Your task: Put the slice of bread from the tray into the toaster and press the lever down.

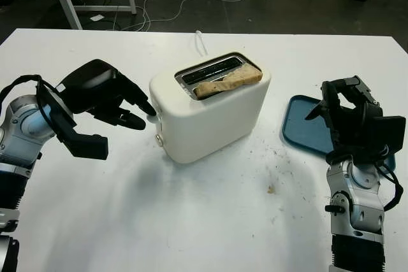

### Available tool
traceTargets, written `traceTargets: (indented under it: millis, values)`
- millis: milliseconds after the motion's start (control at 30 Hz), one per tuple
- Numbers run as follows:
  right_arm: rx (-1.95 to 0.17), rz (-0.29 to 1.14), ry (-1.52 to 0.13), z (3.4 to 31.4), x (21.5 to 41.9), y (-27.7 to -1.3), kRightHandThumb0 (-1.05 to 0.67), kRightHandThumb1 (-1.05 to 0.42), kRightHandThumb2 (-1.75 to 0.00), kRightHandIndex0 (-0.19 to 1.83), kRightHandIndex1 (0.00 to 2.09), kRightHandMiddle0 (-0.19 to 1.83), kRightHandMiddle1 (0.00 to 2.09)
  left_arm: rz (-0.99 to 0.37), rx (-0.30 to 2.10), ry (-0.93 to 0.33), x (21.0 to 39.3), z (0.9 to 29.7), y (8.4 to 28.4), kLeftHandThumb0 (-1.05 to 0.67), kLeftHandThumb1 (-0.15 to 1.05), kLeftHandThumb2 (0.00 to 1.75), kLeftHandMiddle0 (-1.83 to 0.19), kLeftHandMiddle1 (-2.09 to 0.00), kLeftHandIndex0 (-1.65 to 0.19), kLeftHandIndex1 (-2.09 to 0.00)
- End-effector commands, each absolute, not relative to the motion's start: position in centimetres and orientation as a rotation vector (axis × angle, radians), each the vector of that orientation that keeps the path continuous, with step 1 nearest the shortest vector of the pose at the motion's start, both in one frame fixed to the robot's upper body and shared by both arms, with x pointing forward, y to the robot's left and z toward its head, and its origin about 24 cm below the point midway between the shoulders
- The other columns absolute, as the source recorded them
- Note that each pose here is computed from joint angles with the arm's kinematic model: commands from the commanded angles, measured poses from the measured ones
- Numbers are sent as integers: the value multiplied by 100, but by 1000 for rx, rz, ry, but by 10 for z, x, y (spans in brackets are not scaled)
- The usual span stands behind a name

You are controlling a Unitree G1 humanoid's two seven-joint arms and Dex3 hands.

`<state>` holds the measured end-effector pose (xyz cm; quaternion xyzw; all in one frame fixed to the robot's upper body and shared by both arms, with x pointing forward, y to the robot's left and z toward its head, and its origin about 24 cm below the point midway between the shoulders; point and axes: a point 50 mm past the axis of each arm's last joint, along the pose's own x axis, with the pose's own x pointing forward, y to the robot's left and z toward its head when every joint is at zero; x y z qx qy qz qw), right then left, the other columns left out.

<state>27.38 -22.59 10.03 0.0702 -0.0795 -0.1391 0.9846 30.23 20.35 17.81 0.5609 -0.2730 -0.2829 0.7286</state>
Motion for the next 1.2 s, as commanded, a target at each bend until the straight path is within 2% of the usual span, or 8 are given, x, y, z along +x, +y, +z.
traceTargets:
  millis: [0,267,567,800,1167]
  values:
    - [155,-285,-159,102,274,-225,-76,-92,-11,98,175,76,175,-670,1235,-574,303,169,199,-79,92,1,-110,-140,-127,0]
    - [131,-285,-164,103,274,-226,-75,-92,-14,101,175,78,175,-761,1245,-460,307,138,191,-77,91,0,-113,-139,-127,0]
    - [121,-293,-160,103,271,-230,-73,-92,-15,101,175,79,175,-770,1299,-443,306,91,176,-81,88,0,-111,-154,-133,-2]
    - [117,-285,-168,105,270,-233,-73,-92,-15,100,175,78,175,-722,1338,-385,302,69,181,-80,88,0,-114,-152,-135,-3]
    - [86,-269,-172,102,268,-235,-72,-92,-16,100,175,79,175,-536,1138,-267,293,40,185,-75,86,0,-121,-145,-133,-1]
